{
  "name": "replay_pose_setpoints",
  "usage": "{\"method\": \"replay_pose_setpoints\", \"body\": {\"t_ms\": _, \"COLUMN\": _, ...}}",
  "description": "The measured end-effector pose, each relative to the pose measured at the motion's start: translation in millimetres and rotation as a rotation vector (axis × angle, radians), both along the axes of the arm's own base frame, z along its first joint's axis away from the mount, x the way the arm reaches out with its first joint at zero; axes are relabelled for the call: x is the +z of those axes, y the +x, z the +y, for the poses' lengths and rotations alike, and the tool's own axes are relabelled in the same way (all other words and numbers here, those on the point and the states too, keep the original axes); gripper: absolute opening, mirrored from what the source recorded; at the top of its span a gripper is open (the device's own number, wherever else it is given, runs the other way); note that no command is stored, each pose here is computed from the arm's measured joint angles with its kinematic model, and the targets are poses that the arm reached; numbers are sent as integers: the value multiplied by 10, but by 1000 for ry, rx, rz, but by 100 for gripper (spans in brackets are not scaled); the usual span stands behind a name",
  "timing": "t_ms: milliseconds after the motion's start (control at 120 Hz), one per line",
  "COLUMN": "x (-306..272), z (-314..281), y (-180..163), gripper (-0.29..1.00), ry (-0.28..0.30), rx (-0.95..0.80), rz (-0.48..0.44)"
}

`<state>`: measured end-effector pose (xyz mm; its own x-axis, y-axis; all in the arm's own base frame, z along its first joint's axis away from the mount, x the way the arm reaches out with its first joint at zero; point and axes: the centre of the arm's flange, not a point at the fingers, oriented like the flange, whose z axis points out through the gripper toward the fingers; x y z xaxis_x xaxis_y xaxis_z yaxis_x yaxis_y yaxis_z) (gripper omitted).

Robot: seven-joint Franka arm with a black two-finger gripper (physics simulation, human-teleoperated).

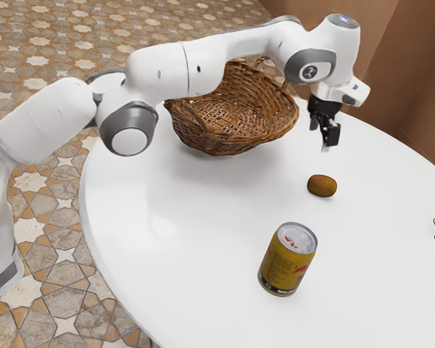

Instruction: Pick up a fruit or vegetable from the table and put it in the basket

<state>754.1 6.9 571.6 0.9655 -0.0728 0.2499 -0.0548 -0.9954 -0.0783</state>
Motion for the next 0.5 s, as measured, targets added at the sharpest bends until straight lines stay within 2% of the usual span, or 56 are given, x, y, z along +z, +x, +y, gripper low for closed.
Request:
{"method": "replay_pose_setpoints", "body": {"t_ms": 225, "x": -656, "z": 95, "y": 160, "gripper": 70, "ry": 4, "rx": 7, "rz": 108}}
{"method": "replay_pose_setpoints", "body": {"t_ms": 500, "x": -768, "z": -64, "y": 231, "gripper": 70, "ry": 18, "rx": -73, "rz": 94}}
